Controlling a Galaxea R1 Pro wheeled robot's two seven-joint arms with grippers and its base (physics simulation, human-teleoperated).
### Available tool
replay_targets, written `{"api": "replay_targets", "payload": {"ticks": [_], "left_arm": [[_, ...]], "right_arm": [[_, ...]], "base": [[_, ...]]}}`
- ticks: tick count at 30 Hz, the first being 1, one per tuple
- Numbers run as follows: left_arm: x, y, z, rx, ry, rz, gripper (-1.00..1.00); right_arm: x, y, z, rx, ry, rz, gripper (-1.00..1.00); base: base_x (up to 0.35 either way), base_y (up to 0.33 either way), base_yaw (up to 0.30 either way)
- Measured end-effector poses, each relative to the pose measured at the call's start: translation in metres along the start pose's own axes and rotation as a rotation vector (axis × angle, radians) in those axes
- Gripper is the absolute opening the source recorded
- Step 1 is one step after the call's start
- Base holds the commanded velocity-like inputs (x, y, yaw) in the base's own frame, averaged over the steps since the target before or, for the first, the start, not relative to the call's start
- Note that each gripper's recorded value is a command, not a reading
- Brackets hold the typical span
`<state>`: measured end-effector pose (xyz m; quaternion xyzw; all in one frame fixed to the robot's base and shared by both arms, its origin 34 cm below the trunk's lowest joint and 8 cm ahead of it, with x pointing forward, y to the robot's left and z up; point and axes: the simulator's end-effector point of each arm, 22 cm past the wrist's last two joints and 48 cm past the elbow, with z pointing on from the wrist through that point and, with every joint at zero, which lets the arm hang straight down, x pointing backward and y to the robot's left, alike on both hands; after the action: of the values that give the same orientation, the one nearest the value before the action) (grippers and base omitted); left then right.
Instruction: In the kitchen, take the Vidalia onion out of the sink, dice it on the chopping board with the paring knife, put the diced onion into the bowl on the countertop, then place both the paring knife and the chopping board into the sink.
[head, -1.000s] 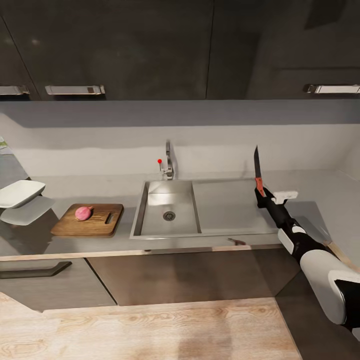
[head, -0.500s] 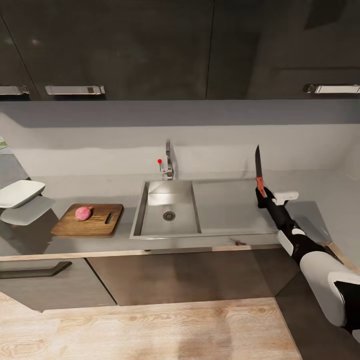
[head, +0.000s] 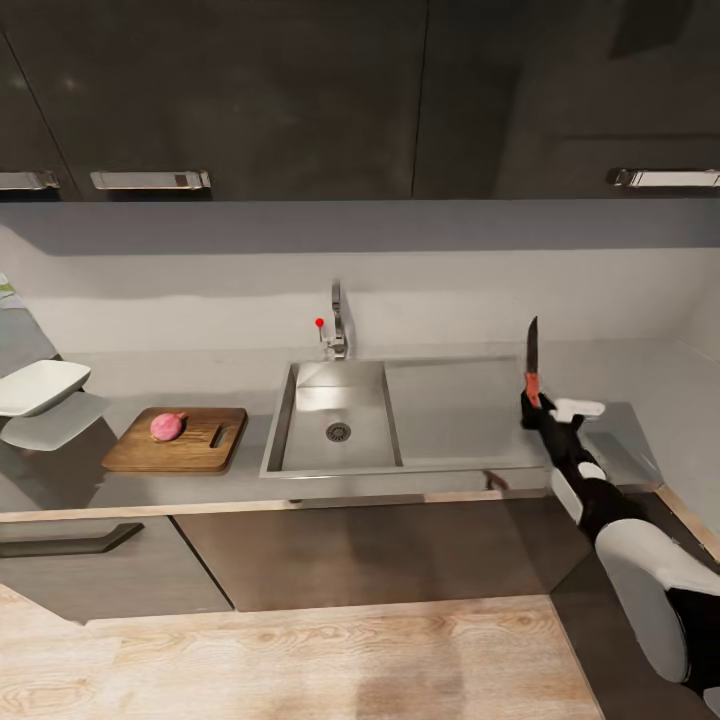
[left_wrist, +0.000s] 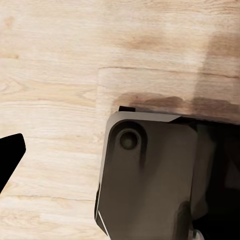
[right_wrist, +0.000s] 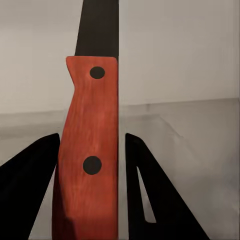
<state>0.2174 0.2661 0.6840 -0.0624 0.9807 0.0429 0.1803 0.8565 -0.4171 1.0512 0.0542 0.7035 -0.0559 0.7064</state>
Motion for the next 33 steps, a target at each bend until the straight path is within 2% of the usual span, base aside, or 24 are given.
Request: {"api": "replay_targets", "payload": {"ticks": [3,6,7,10,14,15,16,17,20,26,31,33], "left_arm": [[0.000,0.000,0.000,0.000,0.000,0.000,1.00],[0.000,0.000,0.000,0.000,0.001,0.000,1.00],[0.001,0.000,0.000,-0.001,0.001,0.000,1.00],[0.001,0.000,0.000,-0.001,0.002,0.000,1.00],[0.001,0.000,0.000,0.000,0.003,0.001,1.00],[0.002,0.000,0.000,0.000,0.003,0.001,1.00],[0.002,0.000,0.000,0.000,0.003,0.001,1.00],[0.002,0.000,0.000,0.000,0.003,0.000,1.00],[0.002,0.000,0.000,0.000,0.004,0.001,1.00],[0.001,0.000,0.000,-0.001,0.003,0.001,1.00],[0.001,0.001,0.000,-0.002,0.003,0.001,1.00],[0.001,0.001,0.000,-0.002,0.002,0.001,1.00]], "right_arm": [[-0.021,0.002,0.010,-0.002,0.007,0.003,-1.00],[-0.038,0.006,0.019,-0.011,0.079,0.011,-1.00],[-0.053,0.009,0.022,-0.018,0.068,0.008,-1.00],[-0.109,0.023,0.025,-0.041,-0.024,0.004,-1.00],[-0.128,0.038,0.009,-0.066,-0.081,-0.003,-1.00],[-0.132,0.042,0.001,-0.074,-0.101,-0.007,-1.00],[-0.131,0.050,-0.016,-0.087,-0.121,-0.010,-1.00],[-0.124,0.066,-0.046,-0.111,-0.139,-0.003,-1.00],[-0.105,0.089,-0.093,-0.137,-0.140,0.007,-1.00],[-0.071,0.095,-0.170,-0.151,-0.139,-0.011,-1.00],[-0.051,0.100,-0.212,-0.148,-0.157,0.013,-1.00],[-0.048,0.101,-0.220,-0.146,-0.155,0.019,-1.00]], "base": [[0.000,0.000,0.000],[0.000,0.000,0.000],[0.000,0.000,0.000],[0.000,0.000,0.000],[0.000,0.000,0.000],[0.000,0.000,0.000],[0.000,0.000,0.000],[0.000,0.000,0.000],[0.000,0.000,0.000],[0.000,0.000,0.000],[0.000,0.000,0.000],[0.000,0.000,0.000]]}}
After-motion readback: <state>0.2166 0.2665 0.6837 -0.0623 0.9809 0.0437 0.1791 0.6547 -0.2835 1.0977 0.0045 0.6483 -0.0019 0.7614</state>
